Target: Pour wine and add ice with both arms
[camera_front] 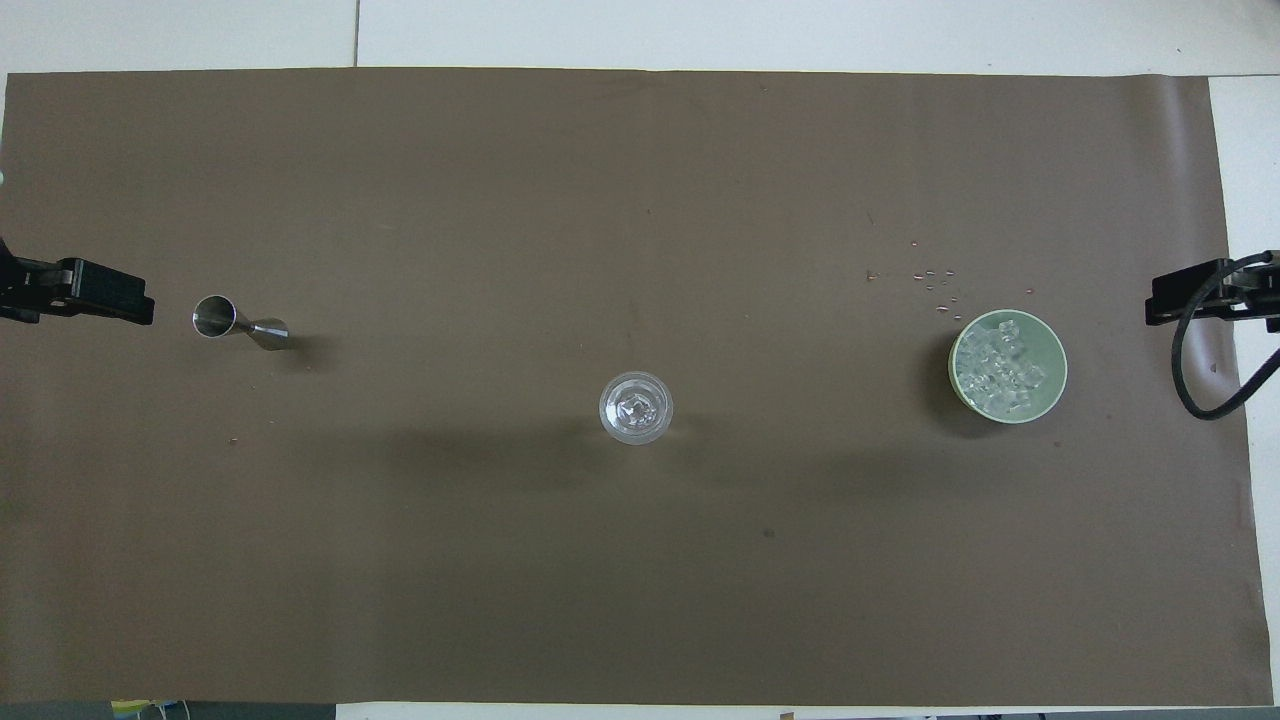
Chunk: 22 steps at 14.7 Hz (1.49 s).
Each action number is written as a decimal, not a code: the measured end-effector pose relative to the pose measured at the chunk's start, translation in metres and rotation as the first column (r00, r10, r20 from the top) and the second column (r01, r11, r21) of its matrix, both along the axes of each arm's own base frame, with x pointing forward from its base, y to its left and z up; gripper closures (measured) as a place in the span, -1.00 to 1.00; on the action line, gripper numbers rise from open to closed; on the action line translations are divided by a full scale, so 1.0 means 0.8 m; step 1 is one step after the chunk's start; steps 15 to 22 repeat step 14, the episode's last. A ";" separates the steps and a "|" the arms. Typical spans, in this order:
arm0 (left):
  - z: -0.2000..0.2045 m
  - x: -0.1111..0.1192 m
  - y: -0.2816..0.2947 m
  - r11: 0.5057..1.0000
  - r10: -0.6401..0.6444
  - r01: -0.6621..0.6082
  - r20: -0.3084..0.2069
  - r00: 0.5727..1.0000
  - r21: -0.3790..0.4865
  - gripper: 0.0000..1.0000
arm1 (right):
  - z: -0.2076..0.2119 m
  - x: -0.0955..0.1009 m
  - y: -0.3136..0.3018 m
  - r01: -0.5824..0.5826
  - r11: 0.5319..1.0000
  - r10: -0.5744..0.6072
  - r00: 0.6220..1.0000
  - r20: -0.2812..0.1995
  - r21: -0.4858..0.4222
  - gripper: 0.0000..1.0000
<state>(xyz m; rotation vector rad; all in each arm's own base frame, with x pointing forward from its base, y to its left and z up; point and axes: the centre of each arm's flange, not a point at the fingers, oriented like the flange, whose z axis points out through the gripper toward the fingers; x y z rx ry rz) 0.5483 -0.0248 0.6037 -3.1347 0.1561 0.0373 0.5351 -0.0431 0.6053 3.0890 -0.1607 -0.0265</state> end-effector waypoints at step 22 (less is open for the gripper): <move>0.000 0.000 0.003 1.000 0.004 -0.004 0.000 1.000 0.000 -1.00 | 0.018 -0.009 -0.006 -0.014 1.000 0.014 1.000 0.011 0.006 -1.00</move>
